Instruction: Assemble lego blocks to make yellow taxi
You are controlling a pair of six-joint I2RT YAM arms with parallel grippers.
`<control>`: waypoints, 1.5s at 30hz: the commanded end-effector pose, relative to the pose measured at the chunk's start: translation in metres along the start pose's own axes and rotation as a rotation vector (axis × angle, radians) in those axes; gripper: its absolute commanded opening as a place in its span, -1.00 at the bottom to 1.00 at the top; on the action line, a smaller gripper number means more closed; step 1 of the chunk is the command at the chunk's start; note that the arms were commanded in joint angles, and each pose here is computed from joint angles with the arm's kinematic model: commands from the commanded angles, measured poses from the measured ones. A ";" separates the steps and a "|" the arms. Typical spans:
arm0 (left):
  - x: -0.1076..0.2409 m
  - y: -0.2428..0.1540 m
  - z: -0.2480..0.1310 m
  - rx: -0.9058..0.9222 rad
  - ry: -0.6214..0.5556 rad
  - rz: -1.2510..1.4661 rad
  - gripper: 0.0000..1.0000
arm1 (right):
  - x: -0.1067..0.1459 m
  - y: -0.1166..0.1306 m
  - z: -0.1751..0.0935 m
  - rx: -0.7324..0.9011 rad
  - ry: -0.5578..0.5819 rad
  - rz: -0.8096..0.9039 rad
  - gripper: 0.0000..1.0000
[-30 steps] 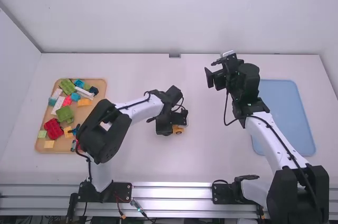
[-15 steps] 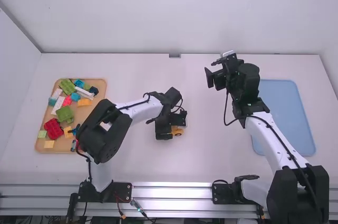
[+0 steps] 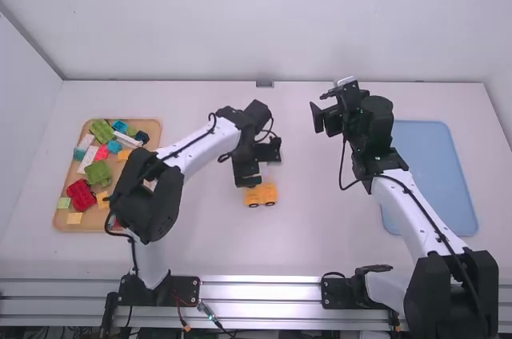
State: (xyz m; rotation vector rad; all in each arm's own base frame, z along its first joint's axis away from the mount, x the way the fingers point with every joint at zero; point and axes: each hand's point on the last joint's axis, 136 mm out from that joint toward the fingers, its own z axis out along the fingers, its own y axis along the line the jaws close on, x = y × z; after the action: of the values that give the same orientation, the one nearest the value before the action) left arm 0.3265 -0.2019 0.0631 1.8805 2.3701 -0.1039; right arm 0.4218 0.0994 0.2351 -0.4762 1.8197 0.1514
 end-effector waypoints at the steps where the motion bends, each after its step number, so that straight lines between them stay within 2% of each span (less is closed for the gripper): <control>1: 0.012 0.030 -0.019 -0.054 0.000 -0.166 0.98 | -0.014 -0.002 0.001 0.000 -0.027 -0.003 0.98; 2: 0.014 0.036 -0.023 -0.064 -0.002 -0.204 0.98 | -0.014 -0.002 0.001 0.000 -0.027 -0.004 0.98; 4: 0.033 0.069 -0.045 -0.118 -0.028 -0.480 0.98 | -0.014 -0.005 0.001 0.007 -0.029 -0.002 0.98; 7: 0.053 0.091 -0.062 -0.144 -0.059 -0.699 0.97 | -0.014 -0.006 0.001 0.008 -0.030 -0.002 0.98; 8: 0.069 0.101 -0.071 -0.153 -0.065 -0.851 0.98 | -0.015 -0.006 0.001 0.009 -0.033 -0.003 0.98; 15: 0.140 0.121 -0.095 -0.105 -0.094 -1.311 0.98 | -0.017 -0.005 0.001 0.007 -0.038 -0.004 0.98; 19: 0.182 0.120 -0.097 -0.097 -0.062 -1.521 0.98 | -0.016 -0.006 0.000 0.011 -0.037 -0.003 0.98; 20: 0.204 0.121 -0.097 -0.149 -0.015 -1.646 0.98 | -0.016 -0.005 0.001 0.009 -0.038 -0.004 0.98; 24: 0.255 0.112 -0.097 -0.289 0.109 -1.941 0.98 | -0.017 -0.006 0.000 0.012 -0.041 -0.004 0.98; 31: 0.295 0.104 -0.090 -0.313 0.128 -2.200 0.98 | -0.016 -0.005 0.001 0.009 -0.037 -0.011 0.98; 36: 0.336 0.090 -0.081 -0.326 0.146 -2.455 0.98 | -0.014 -0.006 0.001 0.009 -0.030 -0.009 0.97; 41: 0.346 0.080 -0.071 -0.280 0.082 -2.517 0.98 | -0.016 -0.006 0.000 0.011 -0.038 -0.011 0.97; 45: 0.359 0.063 -0.076 -0.360 0.085 -2.589 0.98 | -0.018 -0.006 0.001 0.010 -0.045 -0.013 0.98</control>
State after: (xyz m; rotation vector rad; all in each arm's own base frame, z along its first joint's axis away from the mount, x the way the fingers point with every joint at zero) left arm 0.3121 0.1662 0.0705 -1.7677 2.5650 0.1695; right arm 0.4233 0.0988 0.2394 -0.4789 1.7997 0.1456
